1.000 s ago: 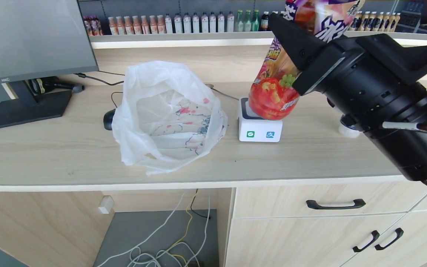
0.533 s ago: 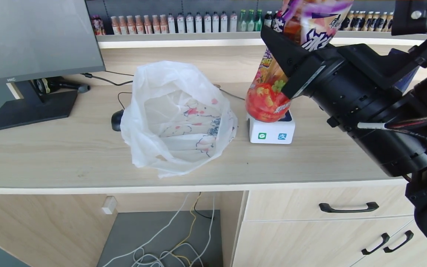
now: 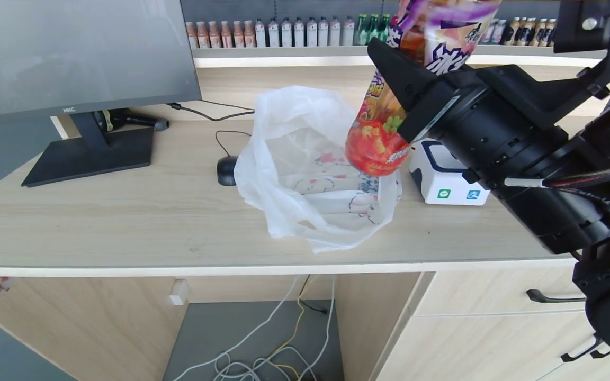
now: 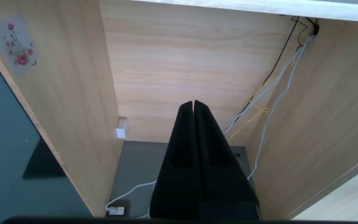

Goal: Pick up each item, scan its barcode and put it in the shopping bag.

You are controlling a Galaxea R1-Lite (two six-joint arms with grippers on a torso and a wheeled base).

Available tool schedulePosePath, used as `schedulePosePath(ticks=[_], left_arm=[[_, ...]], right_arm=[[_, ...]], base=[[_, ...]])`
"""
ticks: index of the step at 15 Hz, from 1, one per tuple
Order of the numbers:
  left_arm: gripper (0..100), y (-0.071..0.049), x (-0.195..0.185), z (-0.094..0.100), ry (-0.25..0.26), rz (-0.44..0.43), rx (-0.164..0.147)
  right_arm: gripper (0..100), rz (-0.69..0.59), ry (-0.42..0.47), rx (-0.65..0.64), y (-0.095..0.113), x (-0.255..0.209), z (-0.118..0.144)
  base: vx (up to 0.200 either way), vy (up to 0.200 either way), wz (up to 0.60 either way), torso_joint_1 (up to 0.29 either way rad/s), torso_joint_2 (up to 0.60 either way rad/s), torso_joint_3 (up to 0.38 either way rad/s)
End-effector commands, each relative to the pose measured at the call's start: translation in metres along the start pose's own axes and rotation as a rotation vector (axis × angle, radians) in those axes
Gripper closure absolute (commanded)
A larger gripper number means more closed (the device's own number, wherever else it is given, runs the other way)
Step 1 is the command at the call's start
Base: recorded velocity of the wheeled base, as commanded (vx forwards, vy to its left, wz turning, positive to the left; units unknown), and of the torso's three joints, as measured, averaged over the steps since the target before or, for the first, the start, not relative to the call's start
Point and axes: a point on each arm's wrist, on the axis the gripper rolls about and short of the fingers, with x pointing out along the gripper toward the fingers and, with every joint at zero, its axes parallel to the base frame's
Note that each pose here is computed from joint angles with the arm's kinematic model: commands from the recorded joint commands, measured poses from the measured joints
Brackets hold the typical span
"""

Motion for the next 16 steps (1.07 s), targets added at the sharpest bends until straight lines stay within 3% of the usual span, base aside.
schedulePosePath(ticks=[1, 3, 12, 16], left_arm=[[100, 0.000, 0.000, 0.000, 0.000, 0.000, 0.000], [100, 0.000, 0.000, 0.000, 0.000, 0.000, 0.002], [100, 0.000, 0.000, 0.000, 0.000, 0.000, 0.003], [100, 0.000, 0.000, 0.000, 0.000, 0.000, 0.003]], right_arm=[[100, -0.001, 0.007, 0.000, 0.000, 0.000, -0.002], [100, -0.001, 0.010, -0.001, 0.000, 0.000, -0.003], [100, -0.017, 0.038, -0.011, 0.001, 0.033, -0.047], [100, -0.064, 0.010, -0.099, -0.015, 0.058, -0.064]], base=[[0.000, 0.200, 0.00, 0.002, 0.01, 0.012], [0.000, 0.200, 0.00, 0.005, 0.00, 0.002], [0.000, 0.000, 0.00, 0.000, 0.00, 0.000], [0.000, 0.000, 0.00, 0.000, 0.00, 0.000]])
